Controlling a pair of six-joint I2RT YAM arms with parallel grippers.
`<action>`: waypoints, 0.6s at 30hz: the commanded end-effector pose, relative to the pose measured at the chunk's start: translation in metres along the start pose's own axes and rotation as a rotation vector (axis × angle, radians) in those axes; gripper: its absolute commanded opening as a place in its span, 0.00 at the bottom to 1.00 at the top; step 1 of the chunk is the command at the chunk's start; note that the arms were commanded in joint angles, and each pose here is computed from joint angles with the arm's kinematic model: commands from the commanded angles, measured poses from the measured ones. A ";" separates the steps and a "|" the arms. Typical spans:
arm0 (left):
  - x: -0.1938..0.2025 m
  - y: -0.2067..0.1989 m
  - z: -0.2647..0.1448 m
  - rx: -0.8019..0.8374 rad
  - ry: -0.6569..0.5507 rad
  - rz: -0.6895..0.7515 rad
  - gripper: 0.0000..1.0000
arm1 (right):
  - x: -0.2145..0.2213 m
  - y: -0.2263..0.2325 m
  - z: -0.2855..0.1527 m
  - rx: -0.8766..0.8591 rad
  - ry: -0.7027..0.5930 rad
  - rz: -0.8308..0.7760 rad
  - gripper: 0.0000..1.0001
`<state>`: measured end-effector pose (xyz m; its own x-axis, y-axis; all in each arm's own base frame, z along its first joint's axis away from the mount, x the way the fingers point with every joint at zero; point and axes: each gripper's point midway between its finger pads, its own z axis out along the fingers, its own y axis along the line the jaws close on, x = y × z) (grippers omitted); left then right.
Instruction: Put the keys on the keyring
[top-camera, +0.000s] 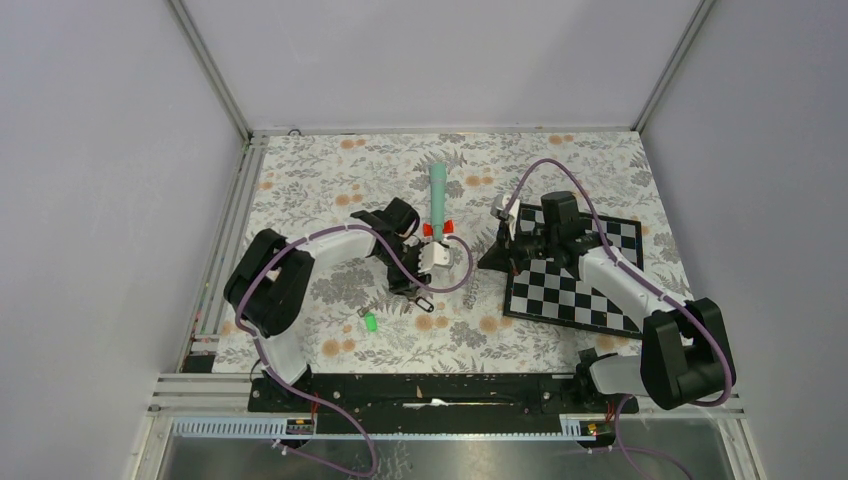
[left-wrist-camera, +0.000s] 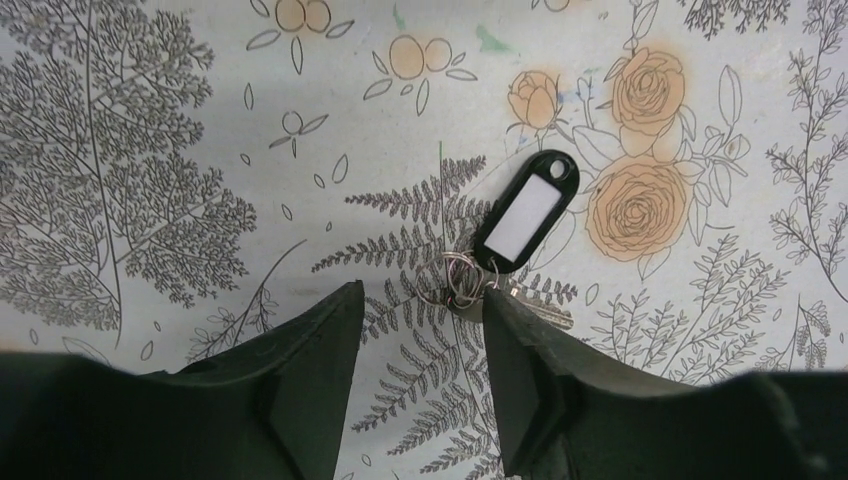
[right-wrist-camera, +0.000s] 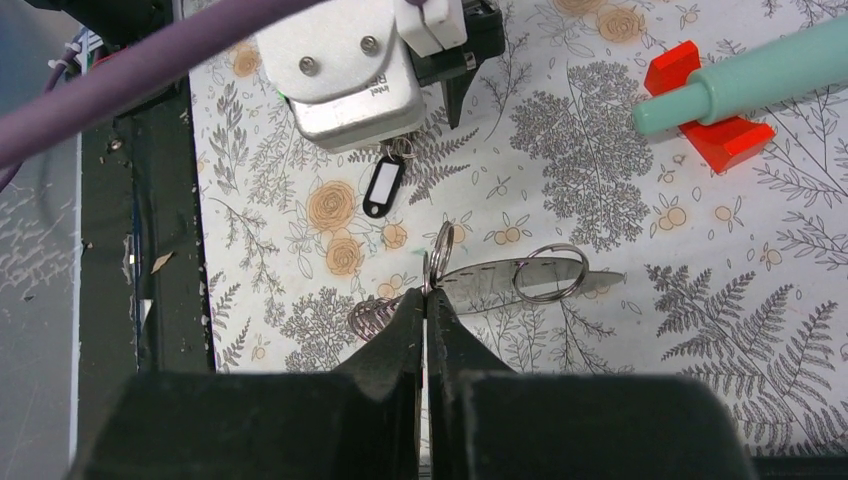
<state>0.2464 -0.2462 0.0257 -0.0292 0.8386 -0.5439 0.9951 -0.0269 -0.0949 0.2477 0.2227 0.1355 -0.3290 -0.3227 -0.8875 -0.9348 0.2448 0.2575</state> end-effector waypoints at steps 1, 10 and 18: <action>-0.022 0.004 0.005 0.005 -0.077 0.069 0.55 | -0.006 0.002 -0.008 0.002 -0.012 -0.038 0.00; -0.006 -0.010 0.022 0.043 0.002 0.130 0.56 | -0.002 0.003 -0.015 0.013 -0.012 -0.038 0.00; -0.006 -0.010 0.009 0.020 0.031 0.126 0.29 | 0.001 0.002 -0.013 0.003 -0.010 -0.029 0.00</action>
<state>0.2397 -0.2643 0.0184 0.0900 0.8295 -0.5512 0.9893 -0.1385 -0.0468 0.2449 0.2101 0.1319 -0.3327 -0.3342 -0.8818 -0.9313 0.2634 0.2515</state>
